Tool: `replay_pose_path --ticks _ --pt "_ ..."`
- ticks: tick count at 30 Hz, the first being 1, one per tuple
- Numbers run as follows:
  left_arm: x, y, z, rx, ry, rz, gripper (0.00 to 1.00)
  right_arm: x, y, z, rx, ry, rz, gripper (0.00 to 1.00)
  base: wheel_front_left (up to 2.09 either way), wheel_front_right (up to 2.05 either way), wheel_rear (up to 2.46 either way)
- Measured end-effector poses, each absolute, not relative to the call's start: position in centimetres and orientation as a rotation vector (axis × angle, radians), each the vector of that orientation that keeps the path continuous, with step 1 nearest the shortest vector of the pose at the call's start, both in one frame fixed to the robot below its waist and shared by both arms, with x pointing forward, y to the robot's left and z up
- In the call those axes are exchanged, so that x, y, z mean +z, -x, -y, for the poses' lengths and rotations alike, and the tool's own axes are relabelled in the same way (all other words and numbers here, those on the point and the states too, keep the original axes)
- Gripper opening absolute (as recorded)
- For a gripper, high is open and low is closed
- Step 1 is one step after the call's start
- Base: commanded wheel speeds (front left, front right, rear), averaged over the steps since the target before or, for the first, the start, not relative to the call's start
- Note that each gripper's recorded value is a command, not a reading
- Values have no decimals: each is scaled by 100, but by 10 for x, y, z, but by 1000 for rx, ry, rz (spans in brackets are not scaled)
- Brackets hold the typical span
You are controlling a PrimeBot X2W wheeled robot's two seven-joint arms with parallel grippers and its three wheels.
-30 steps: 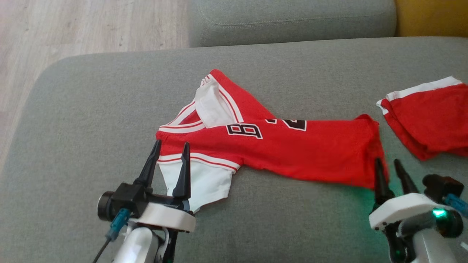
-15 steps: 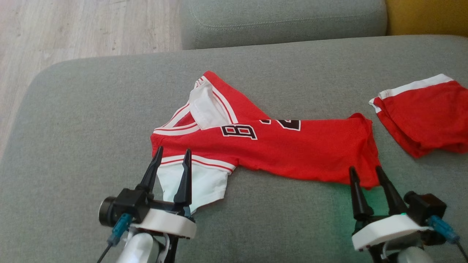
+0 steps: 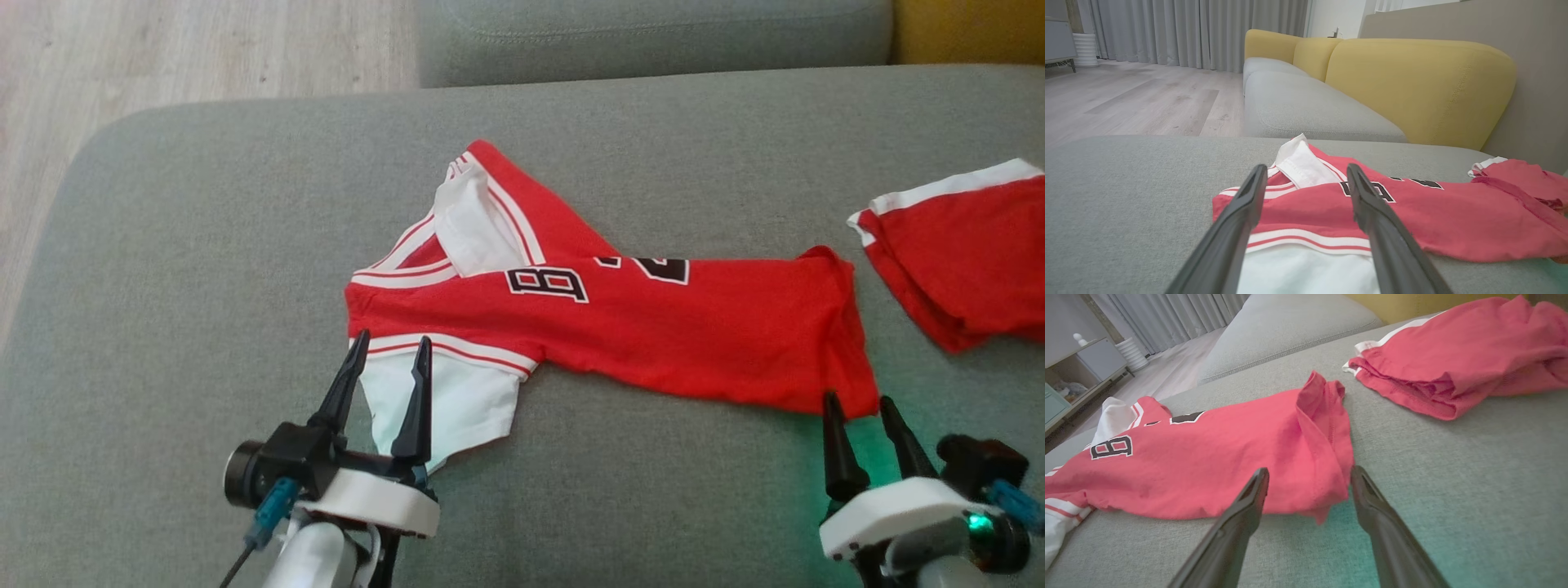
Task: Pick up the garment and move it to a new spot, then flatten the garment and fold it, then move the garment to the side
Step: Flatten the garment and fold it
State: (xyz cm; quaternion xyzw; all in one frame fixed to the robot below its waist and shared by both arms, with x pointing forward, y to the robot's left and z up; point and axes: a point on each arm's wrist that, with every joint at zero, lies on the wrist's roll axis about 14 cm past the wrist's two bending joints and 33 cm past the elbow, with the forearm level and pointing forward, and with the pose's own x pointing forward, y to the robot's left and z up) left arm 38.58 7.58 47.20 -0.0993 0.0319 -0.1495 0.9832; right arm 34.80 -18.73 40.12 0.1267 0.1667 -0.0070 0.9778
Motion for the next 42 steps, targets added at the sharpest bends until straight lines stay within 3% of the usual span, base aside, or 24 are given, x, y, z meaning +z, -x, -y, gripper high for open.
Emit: replay_pose_path --ticks 9,10,11,24,42 --pt "462 -387 -79 -288 200 -93 100 394 -356 180 2 -260 -355 100 0 0 0" --pt "461 -387 -80 -287 199 -95 100 394 -357 178 8 -260 -356 42 0 0 0" --pt "460 -386 -80 -286 199 -98 100 394 -357 176 15 -259 -357 0 0 0 0" --pt "432 -376 -88 -260 163 -189 100 414 -363 171 49 -206 -278 0 0 0 0" --pt "359 -336 -102 -206 109 -590 100 423 -362 175 40 -216 -254 0 0 0 0"
